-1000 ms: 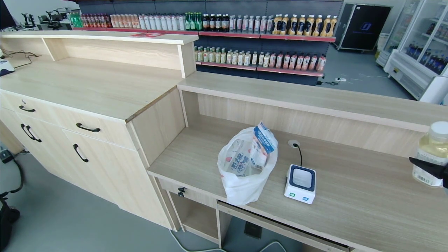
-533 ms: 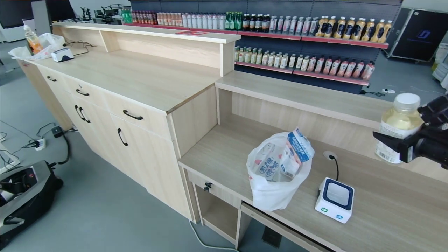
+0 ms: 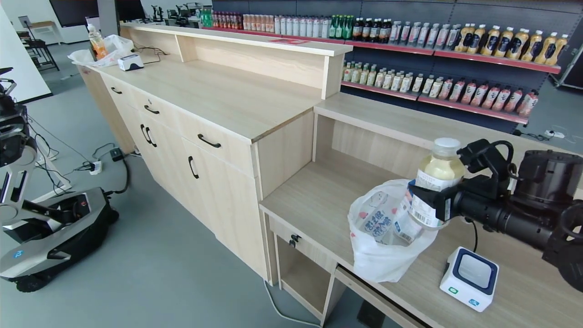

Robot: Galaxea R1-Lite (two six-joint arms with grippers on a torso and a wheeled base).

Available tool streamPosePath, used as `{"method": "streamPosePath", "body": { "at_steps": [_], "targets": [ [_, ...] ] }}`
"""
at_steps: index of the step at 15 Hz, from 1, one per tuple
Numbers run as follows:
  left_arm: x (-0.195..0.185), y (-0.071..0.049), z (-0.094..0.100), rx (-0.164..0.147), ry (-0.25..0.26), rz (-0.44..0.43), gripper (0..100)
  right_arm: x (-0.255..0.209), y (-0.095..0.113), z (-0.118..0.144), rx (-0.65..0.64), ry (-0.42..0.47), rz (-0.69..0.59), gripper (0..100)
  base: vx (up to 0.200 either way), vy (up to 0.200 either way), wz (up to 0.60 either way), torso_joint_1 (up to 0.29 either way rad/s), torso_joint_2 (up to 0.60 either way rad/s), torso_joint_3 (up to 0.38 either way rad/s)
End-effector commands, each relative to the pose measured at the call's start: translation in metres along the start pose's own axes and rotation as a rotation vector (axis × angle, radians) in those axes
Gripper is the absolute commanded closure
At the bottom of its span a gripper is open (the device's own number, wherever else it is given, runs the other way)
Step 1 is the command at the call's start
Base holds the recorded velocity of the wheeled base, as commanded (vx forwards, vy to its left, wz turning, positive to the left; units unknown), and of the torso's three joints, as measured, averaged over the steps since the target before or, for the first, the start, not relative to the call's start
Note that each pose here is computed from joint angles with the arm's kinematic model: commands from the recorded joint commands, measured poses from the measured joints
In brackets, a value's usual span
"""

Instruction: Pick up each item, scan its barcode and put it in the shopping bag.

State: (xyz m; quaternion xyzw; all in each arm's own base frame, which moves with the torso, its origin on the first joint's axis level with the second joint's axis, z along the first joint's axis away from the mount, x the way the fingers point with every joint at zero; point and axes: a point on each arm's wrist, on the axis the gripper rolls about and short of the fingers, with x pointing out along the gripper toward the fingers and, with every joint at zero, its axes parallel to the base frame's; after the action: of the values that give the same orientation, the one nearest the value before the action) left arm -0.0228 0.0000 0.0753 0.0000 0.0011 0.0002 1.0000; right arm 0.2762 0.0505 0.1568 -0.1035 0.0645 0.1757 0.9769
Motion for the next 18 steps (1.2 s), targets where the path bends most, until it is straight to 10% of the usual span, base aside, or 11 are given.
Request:
{"method": "streamPosePath", "body": {
  "at_steps": [1,18],
  "targets": [
    [0.000,0.000,0.000,0.000,-0.001,0.001,0,0.024,-0.011,-0.041,0.055,0.109,0.007,100,0.000,0.000,0.00,0.000,0.00,0.000],
    [0.000,0.000,0.000,0.000,-0.001,0.001,0,0.093,-0.004,-0.129,0.068,0.138,0.075,100,0.000,0.000,0.00,0.000,0.00,0.000]
  ]
}}
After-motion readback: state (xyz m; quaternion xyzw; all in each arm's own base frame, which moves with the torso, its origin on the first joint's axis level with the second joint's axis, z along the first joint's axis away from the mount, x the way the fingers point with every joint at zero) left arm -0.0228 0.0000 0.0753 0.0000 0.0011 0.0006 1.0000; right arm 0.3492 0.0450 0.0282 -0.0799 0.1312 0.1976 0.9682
